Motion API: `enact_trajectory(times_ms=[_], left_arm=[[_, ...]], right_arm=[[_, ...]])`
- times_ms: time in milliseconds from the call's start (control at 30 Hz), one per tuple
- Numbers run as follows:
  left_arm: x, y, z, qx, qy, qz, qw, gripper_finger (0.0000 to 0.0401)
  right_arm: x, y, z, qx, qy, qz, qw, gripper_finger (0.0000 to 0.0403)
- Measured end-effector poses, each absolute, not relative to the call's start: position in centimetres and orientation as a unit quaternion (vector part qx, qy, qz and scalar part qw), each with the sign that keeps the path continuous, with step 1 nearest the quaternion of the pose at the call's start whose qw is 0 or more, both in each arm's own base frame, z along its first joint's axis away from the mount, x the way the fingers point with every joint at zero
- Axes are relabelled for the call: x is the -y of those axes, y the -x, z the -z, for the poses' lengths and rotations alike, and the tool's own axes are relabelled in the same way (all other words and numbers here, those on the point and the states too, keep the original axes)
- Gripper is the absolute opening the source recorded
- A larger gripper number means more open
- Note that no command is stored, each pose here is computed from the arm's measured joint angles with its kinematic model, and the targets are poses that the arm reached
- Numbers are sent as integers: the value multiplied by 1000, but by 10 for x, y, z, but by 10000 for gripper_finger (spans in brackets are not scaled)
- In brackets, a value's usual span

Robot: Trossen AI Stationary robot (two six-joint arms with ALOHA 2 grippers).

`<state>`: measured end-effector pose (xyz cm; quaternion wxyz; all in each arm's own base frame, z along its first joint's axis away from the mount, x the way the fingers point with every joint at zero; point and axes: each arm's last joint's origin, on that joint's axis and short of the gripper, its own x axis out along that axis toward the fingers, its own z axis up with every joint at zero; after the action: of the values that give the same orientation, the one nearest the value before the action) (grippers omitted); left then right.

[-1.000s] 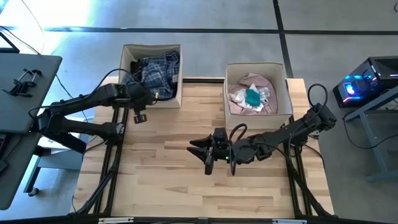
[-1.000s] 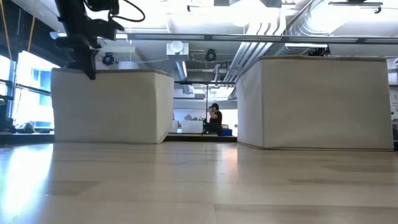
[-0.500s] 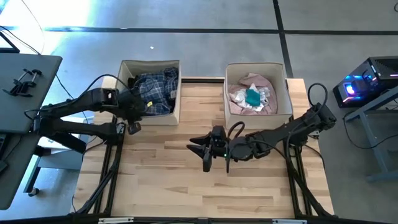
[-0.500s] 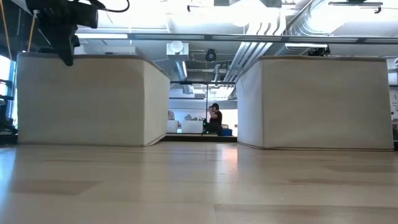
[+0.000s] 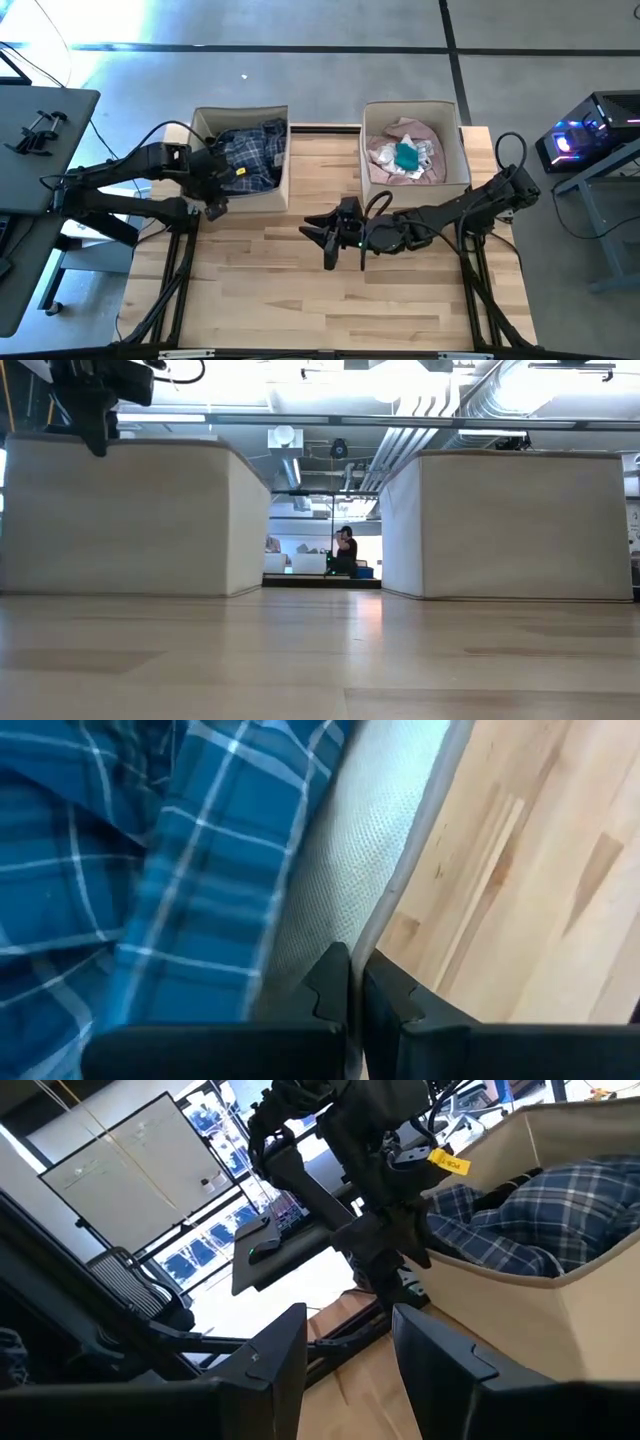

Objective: Sort clothes
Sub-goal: Adjust the left laundry organizer

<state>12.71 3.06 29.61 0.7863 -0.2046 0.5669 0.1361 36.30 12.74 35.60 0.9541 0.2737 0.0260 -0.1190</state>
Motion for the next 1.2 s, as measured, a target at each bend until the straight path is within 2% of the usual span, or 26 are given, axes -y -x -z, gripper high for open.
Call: enact_trajectory(times_ms=[200, 467, 667, 900, 1033, 1200], left_arm=[[-32, -127, -296, -570, 187, -139, 788, 0], [-50, -128, -298, -555, 91, -177, 808, 0], [-63, -125, -299, -556, 33, -230, 798, 5], [-60, -120, -305, -562, 86, -209, 795, 67], [-54, -115, -332, -534, 142, -205, 808, 108], [-46, -105, -378, -462, 214, -200, 837, 130]], right_arm=[[-125, -364, -356, -25, -273, 124, 954, 137], [-116, -367, -356, -21, -274, 135, 952, 137], [-115, -367, -356, -24, -275, 128, 953, 137], [-121, -355, -365, -32, -272, 111, 955, 137], [-119, -327, -384, -59, -266, 99, 957, 137], [-108, -281, -408, -117, -274, 39, 954, 137]])
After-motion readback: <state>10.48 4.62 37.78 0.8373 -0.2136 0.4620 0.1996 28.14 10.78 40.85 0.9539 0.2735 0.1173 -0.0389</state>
